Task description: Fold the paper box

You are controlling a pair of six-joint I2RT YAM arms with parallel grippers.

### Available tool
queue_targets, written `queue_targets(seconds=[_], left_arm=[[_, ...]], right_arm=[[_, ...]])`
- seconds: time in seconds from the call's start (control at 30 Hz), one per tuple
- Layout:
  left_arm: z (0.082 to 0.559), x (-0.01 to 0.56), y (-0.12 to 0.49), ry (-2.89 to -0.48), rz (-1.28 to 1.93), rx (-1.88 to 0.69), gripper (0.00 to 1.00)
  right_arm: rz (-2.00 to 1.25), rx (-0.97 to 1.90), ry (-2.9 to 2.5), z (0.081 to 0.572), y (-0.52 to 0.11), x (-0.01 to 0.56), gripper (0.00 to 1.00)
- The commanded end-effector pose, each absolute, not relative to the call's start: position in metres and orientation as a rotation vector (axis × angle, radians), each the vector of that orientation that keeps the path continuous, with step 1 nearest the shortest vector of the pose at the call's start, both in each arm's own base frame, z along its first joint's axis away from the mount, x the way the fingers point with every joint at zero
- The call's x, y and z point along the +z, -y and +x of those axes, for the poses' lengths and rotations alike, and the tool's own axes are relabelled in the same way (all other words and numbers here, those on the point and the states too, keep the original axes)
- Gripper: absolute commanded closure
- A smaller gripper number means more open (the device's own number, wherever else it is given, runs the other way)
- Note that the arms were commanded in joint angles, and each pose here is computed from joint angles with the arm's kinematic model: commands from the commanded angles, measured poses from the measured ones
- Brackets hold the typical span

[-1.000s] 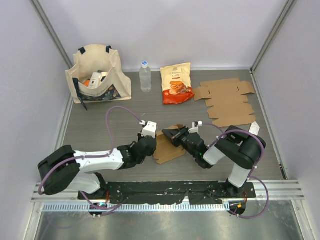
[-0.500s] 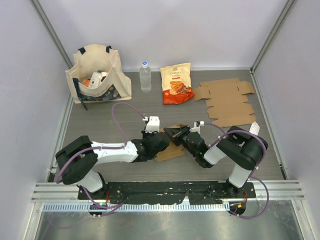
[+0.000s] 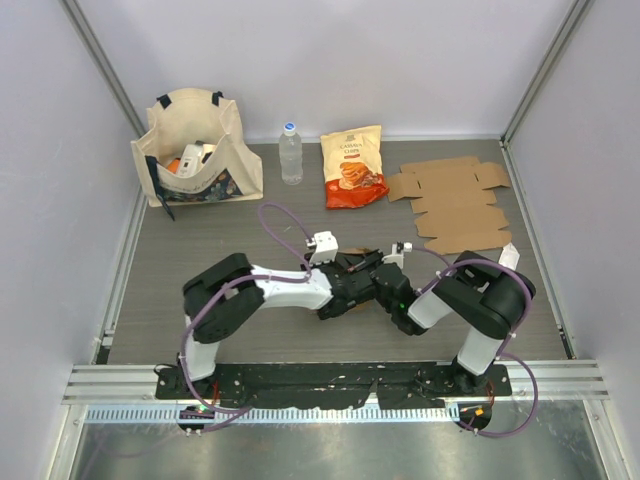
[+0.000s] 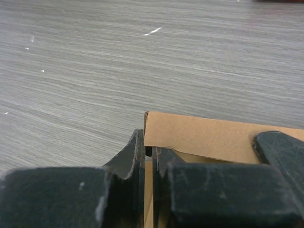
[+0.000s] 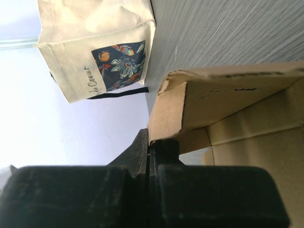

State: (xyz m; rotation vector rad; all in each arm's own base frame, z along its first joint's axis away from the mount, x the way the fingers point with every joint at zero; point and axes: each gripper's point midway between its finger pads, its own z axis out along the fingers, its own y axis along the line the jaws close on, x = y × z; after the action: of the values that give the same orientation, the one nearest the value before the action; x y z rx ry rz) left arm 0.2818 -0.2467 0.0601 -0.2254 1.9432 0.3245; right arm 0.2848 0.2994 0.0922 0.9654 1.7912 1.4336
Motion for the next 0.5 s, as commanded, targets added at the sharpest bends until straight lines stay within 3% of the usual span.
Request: queue_targets(seconds=[0.0,0.13,0.17,0.23,0.3,0.33,0.47], left_arm=[[0.282,0.043,0.215,-1.889,-0.236,0.582,1.00],[0.276,0.034,0.210,-1.938,-0.155,0.608,1.00],[0.283,0.042,0.228,-1.935,-0.218,0.470,1.00],[0.278,0.039,0.223,-1.973,-0.116,0.463,1.00],[0.282,0.055,0.241,-1.982,-0.168,0.287,0.92],[0.277,0.054,0.235,-1.999,-0.115,0.293,0.79],[0.272,0.080,0.254,-2.027,-0.100,0.063,0.52]], right_arm=[[0.896,1.444,-1.898,0.265,-0.314,0.076,0.99],[0.879,1.438,-1.891,0.265,-0.313,0.076,1.00],[0.878,1.433,-1.893,0.264,-0.312,0.076,0.99],[0.879,1.431,-1.894,0.264,-0.311,0.076,0.99],[0.879,1.426,-1.896,0.265,-0.310,0.075,0.99],[0.881,1.424,-1.894,0.265,-0.308,0.075,0.99],[0.871,1.414,-1.902,0.268,-0.304,0.074,0.99]])
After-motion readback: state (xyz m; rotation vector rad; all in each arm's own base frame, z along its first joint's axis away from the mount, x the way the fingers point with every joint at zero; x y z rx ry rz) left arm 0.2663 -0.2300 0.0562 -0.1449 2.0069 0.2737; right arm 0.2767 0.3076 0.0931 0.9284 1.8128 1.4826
